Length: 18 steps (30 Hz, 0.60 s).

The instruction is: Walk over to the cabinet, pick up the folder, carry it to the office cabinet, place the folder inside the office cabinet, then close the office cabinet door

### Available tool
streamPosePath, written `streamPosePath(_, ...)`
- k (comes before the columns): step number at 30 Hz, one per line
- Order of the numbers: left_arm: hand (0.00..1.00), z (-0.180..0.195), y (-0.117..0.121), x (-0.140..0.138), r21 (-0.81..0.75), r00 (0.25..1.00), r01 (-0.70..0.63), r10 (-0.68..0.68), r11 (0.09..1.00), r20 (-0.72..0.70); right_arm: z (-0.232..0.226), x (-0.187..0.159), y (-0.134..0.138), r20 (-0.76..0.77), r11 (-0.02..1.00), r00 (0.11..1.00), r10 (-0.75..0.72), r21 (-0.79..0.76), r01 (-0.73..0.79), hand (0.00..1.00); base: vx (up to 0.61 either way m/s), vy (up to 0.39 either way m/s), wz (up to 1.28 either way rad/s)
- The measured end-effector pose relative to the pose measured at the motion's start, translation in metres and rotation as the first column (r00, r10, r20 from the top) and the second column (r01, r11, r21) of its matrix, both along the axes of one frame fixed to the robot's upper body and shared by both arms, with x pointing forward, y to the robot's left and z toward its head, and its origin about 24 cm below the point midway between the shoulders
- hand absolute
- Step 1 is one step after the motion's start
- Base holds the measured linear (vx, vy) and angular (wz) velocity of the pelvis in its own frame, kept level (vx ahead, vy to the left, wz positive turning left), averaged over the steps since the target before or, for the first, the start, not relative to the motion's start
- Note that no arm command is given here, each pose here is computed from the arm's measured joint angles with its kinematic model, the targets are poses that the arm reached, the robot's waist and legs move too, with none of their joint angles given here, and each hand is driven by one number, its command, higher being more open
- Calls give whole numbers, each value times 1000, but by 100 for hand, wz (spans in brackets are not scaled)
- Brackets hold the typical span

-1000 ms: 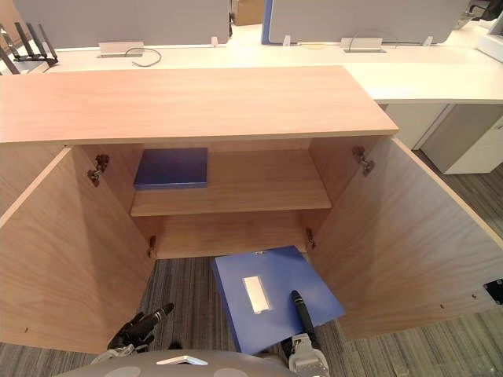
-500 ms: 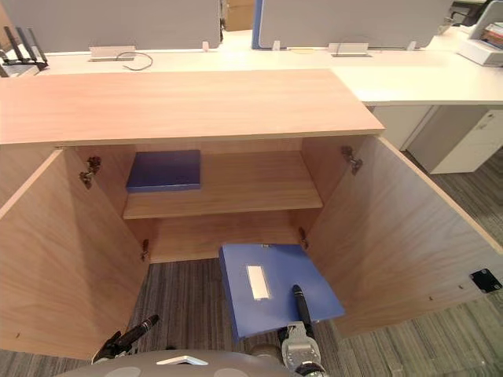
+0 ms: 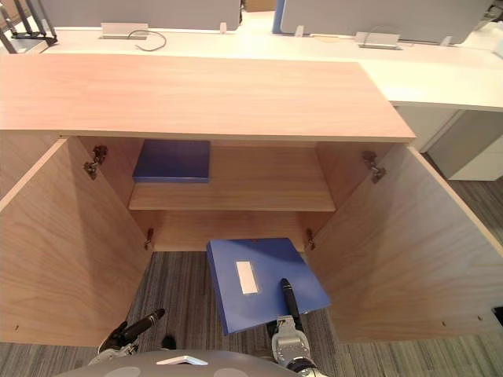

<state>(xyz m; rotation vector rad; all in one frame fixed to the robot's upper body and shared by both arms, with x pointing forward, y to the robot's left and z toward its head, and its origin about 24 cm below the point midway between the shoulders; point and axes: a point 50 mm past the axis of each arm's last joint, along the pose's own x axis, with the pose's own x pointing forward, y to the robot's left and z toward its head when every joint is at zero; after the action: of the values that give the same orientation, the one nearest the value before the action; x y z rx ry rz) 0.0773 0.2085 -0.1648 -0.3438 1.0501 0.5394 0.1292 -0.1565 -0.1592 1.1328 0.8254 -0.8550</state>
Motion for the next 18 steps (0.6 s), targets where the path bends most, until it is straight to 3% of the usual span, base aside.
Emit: streamPosePath(18,100,8,-1,23,7,993,64,-65,998,96,6,11,5,51,999,998,48,2,-48,0,39,-4,8)
